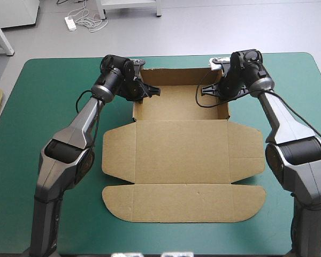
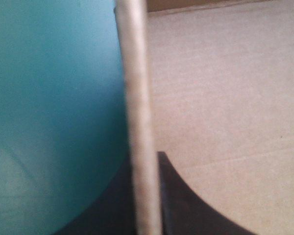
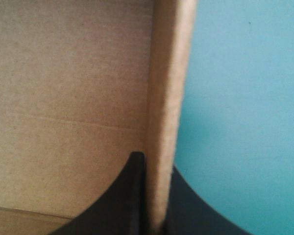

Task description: Fold the box

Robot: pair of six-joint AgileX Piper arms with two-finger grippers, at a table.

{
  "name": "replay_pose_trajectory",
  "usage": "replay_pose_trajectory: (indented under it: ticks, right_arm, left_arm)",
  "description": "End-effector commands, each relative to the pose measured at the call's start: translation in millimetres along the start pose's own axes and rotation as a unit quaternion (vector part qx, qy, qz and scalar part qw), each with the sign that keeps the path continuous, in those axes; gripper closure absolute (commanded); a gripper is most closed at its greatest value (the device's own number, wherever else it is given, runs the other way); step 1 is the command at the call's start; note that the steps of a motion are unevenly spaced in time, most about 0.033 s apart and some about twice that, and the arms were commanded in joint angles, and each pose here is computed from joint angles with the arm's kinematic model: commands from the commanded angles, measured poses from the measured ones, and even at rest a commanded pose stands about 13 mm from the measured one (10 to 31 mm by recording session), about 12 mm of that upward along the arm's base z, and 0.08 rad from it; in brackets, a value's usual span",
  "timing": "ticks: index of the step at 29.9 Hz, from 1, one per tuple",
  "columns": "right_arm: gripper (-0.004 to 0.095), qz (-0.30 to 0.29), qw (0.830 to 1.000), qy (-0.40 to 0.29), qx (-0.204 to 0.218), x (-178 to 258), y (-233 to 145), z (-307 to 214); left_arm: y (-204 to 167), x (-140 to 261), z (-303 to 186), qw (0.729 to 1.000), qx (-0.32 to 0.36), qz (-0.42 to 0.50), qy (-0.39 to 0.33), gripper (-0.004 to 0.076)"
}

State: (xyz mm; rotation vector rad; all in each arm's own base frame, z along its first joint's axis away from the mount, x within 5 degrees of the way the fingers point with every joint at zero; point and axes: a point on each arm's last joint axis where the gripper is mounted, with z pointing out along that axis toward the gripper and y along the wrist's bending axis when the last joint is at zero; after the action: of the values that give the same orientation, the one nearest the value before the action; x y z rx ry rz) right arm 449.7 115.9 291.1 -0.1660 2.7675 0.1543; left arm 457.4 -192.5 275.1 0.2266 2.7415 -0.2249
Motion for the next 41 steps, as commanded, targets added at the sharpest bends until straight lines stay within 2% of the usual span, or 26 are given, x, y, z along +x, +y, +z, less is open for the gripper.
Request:
replay_pose_trajectory:
  ticks: [1, 8, 14, 16, 19, 22, 24, 28, 41]
  right_arm:
    - [0.0911, -0.018, 1.0, -0.008, -0.009, -0.8, 5.1, -10.6]
    - [0.0912, -0.01, 1.0, 0.021, -0.008, 0.2, 4.3, 17.7]
    - [0.0911, -0.009, 1.0, 0.02, -0.002, 0.1, 3.1, 17.8]
    - [0.0902, -0.01, 1.0, 0.02, 0.0, 0.0, 2.9, 17.8]
    - [0.0816, -0.012, 1.0, 0.015, -0.001, -1.5, 3.2, 15.5]
    - [0.067, -0.013, 1.0, 0.001, -0.003, -5.5, 4.0, 8.2]
    - [0.0557, -0.013, 1.0, -0.012, -0.004, -9.0, 4.8, 1.4]
    - [0.0431, -0.016, 0.999, -0.033, -0.007, -13.4, 5.9, -12.4]
    - [0.0425, -0.023, 0.997, -0.077, 0.012, -13.9, -0.1, -52.9]
  left_arm:
    - [-10.0, -0.4, -32.6, 0.999, 0.04, 0.008, -0.011, 0.0733]
    - [-8.7, 0.4, -17.0, 0.999, 0.033, 0.007, 0.003, 0.0732]
    - [-5.3, -0.9, -15.8, 1.0, 0.015, 0.013, -0.003, 0.0714]
    - [-5.3, -0.9, -15.8, 1.0, 0.015, 0.013, -0.003, 0.0659]
    - [-5.3, -0.8, -15.8, 1.0, 0.015, 0.017, -0.003, 0.0522]
    - [-5.2, -0.4, -15.8, 1.0, 0.014, 0.018, -0.001, 0.0363]
    - [-5.4, -0.8, -18.4, 1.0, 0.015, 0.026, -0.004, 0.0301]
    - [-7.0, -5.5, -29.0, 0.999, 0.019, 0.029, -0.022, 0.0288]
    - [-12.6, -25.3, -101.8, 0.988, 0.033, 0.049, -0.145, 0.0288]
